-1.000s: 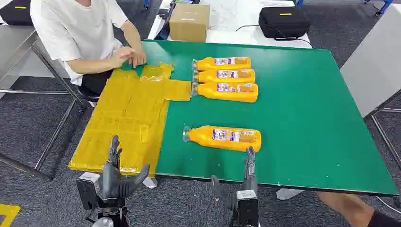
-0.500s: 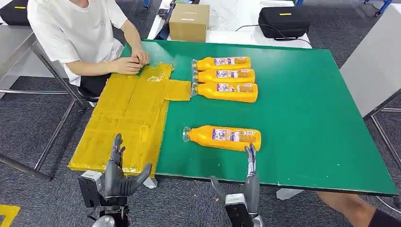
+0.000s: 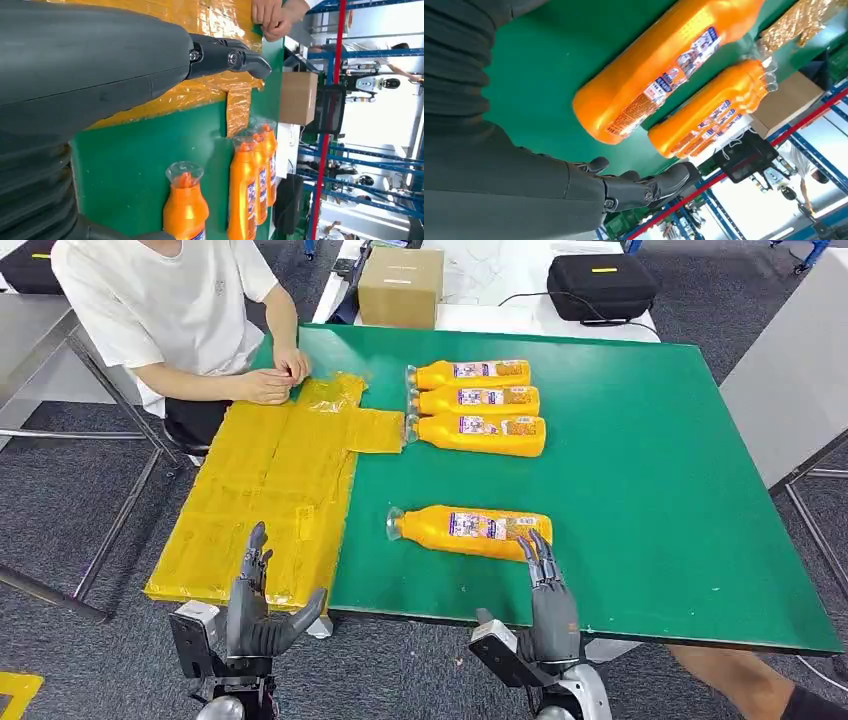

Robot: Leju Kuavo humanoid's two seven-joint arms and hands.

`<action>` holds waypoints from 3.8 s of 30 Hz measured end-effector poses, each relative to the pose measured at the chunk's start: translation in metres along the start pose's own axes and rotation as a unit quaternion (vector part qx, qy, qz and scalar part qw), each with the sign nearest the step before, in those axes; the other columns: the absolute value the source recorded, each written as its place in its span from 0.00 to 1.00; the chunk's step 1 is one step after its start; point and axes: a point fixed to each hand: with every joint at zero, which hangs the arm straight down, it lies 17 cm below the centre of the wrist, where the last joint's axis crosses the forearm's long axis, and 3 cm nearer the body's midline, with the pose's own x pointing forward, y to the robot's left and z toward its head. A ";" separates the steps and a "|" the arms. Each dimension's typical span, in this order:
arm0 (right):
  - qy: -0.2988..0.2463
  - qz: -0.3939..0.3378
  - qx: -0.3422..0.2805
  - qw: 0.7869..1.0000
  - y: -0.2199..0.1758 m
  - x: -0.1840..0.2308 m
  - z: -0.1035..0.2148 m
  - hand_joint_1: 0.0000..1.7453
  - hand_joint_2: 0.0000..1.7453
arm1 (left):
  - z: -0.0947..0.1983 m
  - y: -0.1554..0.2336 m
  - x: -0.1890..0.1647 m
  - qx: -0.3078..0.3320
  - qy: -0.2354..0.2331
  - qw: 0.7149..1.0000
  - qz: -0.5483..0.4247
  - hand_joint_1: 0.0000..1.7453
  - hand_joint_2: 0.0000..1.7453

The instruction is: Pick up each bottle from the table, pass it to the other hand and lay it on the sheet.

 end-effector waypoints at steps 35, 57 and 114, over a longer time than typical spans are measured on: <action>0.041 0.151 0.176 0.972 0.023 -0.102 -0.105 0.00 1.00 | -0.019 -0.041 0.004 -0.068 -0.002 0.997 0.022 0.00 1.00; 0.111 0.232 0.343 0.903 0.055 -0.140 -0.108 0.95 1.00 | -0.017 -0.033 -0.005 -0.066 0.006 0.998 0.009 0.00 1.00; -0.135 -0.298 0.218 0.920 0.123 0.177 -0.053 1.00 1.00 | -0.009 -0.071 -0.007 -0.108 0.073 0.985 0.113 0.00 1.00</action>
